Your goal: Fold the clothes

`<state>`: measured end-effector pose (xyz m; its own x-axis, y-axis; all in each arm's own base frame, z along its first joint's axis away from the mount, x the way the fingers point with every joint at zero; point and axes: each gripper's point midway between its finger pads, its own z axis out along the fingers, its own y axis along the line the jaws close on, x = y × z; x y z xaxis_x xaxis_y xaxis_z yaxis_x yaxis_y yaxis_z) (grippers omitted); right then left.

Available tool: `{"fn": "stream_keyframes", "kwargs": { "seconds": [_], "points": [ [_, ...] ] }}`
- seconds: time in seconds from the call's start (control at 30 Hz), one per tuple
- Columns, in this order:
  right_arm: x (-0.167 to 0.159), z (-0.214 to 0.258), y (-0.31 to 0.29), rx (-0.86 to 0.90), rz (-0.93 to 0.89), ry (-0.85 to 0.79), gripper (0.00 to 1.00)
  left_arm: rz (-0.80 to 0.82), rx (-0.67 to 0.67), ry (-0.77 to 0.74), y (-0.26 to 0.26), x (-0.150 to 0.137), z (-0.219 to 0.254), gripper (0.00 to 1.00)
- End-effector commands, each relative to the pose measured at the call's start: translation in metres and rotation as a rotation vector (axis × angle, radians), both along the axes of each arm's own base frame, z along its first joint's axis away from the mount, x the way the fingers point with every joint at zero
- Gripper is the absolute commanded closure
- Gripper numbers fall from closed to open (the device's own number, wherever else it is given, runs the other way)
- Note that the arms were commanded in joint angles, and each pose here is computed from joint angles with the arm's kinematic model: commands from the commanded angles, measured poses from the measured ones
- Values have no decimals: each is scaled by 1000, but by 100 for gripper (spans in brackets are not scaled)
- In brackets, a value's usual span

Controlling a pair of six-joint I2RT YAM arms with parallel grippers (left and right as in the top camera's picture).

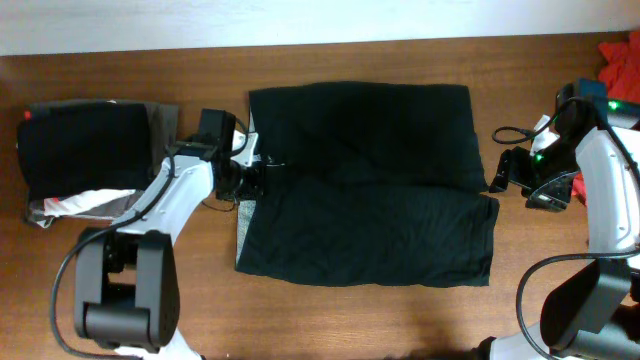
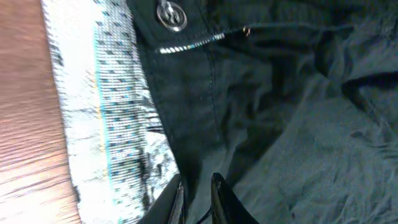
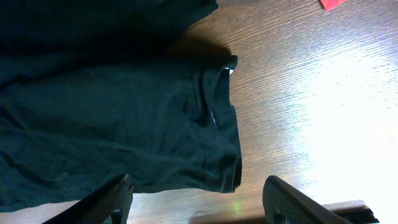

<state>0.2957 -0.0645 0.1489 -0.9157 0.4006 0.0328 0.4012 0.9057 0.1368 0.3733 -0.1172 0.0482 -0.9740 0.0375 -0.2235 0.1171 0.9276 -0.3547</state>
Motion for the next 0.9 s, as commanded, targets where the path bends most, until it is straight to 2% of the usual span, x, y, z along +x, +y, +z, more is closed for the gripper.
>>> {"fn": "stream_keyframes", "kwargs": {
  "seconds": [0.0,0.3,0.37,0.43,0.47,0.67,0.87],
  "points": [
    [1,4,-2,-3,4,-16,28,26,78,-37,15,6,8,84],
    [1,4,-2,-3,4,-15,28,39,128,-29,23,4,4,83],
    [1,4,-2,-3,4,-15,28,38,128,-25,23,4,2,76],
    [1,4,-2,-3,4,-15,28,35,126,-16,22,3,-2,55],
    [1,4,-2,-3,4,-15,28,34,127,-11,22,3,-5,53],
    [0,4,-2,-2,4,-15,28,26,119,57,19,-2,-31,50],
    [0,4,-2,-2,4,-15,28,2,29,113,3,-6,-51,51]
  ]
}}
